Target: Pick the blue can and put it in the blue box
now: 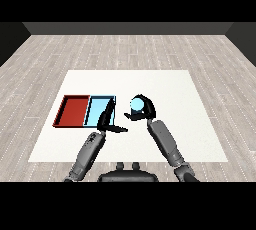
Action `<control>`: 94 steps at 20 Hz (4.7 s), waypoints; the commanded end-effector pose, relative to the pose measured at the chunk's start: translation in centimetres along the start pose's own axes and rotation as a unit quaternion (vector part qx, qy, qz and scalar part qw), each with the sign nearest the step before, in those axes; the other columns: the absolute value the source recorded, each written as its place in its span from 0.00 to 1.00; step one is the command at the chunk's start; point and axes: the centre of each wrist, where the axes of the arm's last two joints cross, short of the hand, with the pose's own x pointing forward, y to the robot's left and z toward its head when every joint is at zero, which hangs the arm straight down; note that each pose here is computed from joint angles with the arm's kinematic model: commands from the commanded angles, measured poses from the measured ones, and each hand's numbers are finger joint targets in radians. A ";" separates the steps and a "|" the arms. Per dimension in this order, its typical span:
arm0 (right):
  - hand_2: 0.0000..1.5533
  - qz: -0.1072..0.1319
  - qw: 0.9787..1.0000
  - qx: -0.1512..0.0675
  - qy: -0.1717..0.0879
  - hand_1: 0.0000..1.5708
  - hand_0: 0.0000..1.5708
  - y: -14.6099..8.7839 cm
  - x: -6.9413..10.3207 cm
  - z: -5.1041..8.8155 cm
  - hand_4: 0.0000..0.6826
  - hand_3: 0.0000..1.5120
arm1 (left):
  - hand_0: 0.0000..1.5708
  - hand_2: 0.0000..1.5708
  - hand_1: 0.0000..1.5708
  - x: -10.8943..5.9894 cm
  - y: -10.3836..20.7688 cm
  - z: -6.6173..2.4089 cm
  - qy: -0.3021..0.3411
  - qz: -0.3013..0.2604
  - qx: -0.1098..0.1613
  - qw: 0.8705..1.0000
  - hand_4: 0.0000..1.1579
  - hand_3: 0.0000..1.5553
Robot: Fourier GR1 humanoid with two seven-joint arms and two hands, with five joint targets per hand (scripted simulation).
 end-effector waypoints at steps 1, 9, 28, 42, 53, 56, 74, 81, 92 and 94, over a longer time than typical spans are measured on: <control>0.93 -0.012 1.000 0.012 -0.013 0.90 0.90 0.2 -0.3 1.1 0.96 0.94 | 0.00 0.00 0.00 -0.1 -0.4 -0.30 0.021 -0.003 -0.010 1.000 0.00 0.00; 0.93 -0.004 0.999 0.031 -0.019 0.89 0.89 2.6 0.9 1.1 0.99 0.93 | 0.00 0.00 0.00 -2.0 -2.1 -1.29 0.042 -0.002 -0.008 0.999 0.00 0.00; 0.92 -0.011 0.998 0.064 -0.020 0.91 0.91 4.7 -1.5 0.3 0.91 0.92 | 0.00 0.00 0.00 -4.0 -3.7 -1.79 0.046 -0.002 -0.028 0.999 0.00 0.00; 0.94 -0.009 0.994 0.108 -0.020 0.93 0.93 8.7 1.2 0.8 0.87 0.92 | 0.20 0.31 0.20 -2.6 -4.9 -2.52 0.014 -0.116 -0.026 0.993 0.16 0.21; 0.93 -0.017 0.994 0.105 -0.027 0.92 0.92 9.0 0.8 -0.3 0.89 0.92 | 0.61 0.62 0.61 -1.4 -5.5 -1.98 0.002 -0.117 0.034 0.993 0.60 0.55; 0.94 -0.035 0.994 0.106 -0.022 0.92 0.92 8.4 2.4 0.4 0.88 0.92 | 0.47 0.52 0.47 -3.2 -5.9 -1.42 0.016 -0.110 0.025 0.993 0.58 0.41; 0.00 -0.058 0.995 0.082 0.005 0.00 0.00 7.2 1.2 0.9 0.00 0.00 | 1.00 0.97 1.00 -3.9 -4.6 -1.88 0.051 -0.051 0.041 0.997 0.95 0.93; 0.00 -0.065 0.995 0.074 0.002 0.00 0.00 5.7 2.0 1.3 0.00 0.00 | 1.00 1.00 1.00 -2.5 -4.7 -1.52 0.047 -0.083 0.043 0.994 0.99 0.96; 0.00 -0.082 0.995 0.048 -0.017 0.00 0.00 1.8 4.3 3.7 0.00 0.00 | 1.00 1.00 1.00 -4.1 -2.1 -1.65 0.046 -0.100 0.058 0.992 0.97 0.97; 0.00 -0.089 0.995 0.043 -0.019 0.00 0.00 0.8 5.4 5.9 0.00 0.00 | 1.00 1.00 1.00 -3.7 -3.0 -2.22 0.042 -0.113 0.053 0.991 0.97 0.97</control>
